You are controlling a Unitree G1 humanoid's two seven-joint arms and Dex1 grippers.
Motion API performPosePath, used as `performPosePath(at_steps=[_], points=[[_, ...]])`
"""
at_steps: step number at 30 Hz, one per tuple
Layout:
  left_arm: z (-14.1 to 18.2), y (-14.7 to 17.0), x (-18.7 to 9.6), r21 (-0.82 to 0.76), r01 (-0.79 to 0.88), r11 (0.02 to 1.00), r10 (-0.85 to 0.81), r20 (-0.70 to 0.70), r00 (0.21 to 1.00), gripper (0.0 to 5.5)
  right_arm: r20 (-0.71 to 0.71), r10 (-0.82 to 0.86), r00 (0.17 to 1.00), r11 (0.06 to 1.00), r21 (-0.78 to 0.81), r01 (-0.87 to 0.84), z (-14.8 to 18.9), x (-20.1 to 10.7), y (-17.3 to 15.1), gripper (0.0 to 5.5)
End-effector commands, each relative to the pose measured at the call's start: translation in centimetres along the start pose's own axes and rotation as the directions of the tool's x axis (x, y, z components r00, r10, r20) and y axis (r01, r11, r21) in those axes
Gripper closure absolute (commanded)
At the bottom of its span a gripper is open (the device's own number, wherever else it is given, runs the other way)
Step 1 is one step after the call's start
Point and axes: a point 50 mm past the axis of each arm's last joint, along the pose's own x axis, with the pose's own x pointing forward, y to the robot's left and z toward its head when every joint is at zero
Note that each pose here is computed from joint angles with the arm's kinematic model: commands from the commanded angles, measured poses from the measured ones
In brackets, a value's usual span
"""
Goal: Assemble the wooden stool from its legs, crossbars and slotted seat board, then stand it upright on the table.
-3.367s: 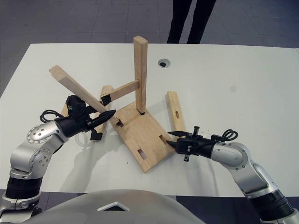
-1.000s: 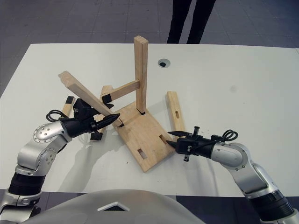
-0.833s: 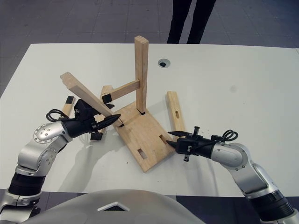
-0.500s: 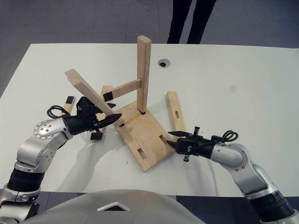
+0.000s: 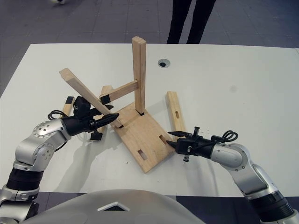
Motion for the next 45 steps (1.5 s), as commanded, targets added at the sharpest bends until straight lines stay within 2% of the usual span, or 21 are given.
performPosePath(at_steps=[1, 4, 9, 15, 22, 27, 32, 40, 45], points=[[-6.3, -1.8, -0.6, -0.142, 0.015, 0.99, -0.058, -0.302, 0.952, 3.45, -0.241, 0.238, 0.941, 0.958, 0.221, -0.186, -4.2, -0.6, 5.5, 3.93], [-6.6, -2.0, -0.5, -0.142, 0.025, 0.99, -0.069, -0.315, 0.947, 3.45, -0.196, 0.154, 0.969, 0.972, 0.208, -0.112, -3.5, -0.2, 4.5, 3.93], [-6.6, -1.8, -0.5, -0.123, 0.016, 0.992, -0.054, -0.32, 0.946, 3.45, 0.056, -0.105, 0.993, 0.944, 0.319, 0.082, 1.4, -0.2, 1.0, 3.93], [-6.7, -1.7, -0.3, -0.119, 0.012, 0.993, -0.05, -0.319, 0.946, 3.45, 0.175, -0.25, 0.952, 0.893, 0.422, 0.157, 4.3, -1.8, -1.9, 3.93], [-6.8, -1.8, -0.2, -0.119, 0.013, 0.993, -0.05, -0.315, 0.948, 3.45, 0.299, -0.421, 0.856, 0.86, 0.432, 0.272, 7.2, -1.8, -5.2, 3.93], [-6.8, -1.6, -0.2, -0.119, 0.009, 0.993, -0.047, -0.316, 0.947, 3.45, 0.381, -0.496, 0.781, 0.839, 0.441, 0.318, 10.7, 1.6, -6.9, 4.76], [-6.9, -1.6, -0.1, -0.117, 0.011, 0.993, -0.048, -0.32, 0.946, 3.45, 0.394, -0.546, 0.739, 0.808, 0.481, 0.341, 13.3, 5.0, -8.3, 5.4], [-7.1, -1.8, 0.3, -0.114, 0.017, 0.993, -0.053, -0.321, 0.946, 3.45, 0.347, -0.551, 0.759, 0.793, 0.502, 0.345, 16.5, 8.1, -9.0, 5.4], [-7.2, -2.0, 0.4, -0.114, 0.019, 0.993, -0.055, -0.324, 0.944, 3.45, 0.307, -0.514, 0.801, 0.804, 0.497, 0.325, 16.6, 9.6, -8.3, 5.4]])
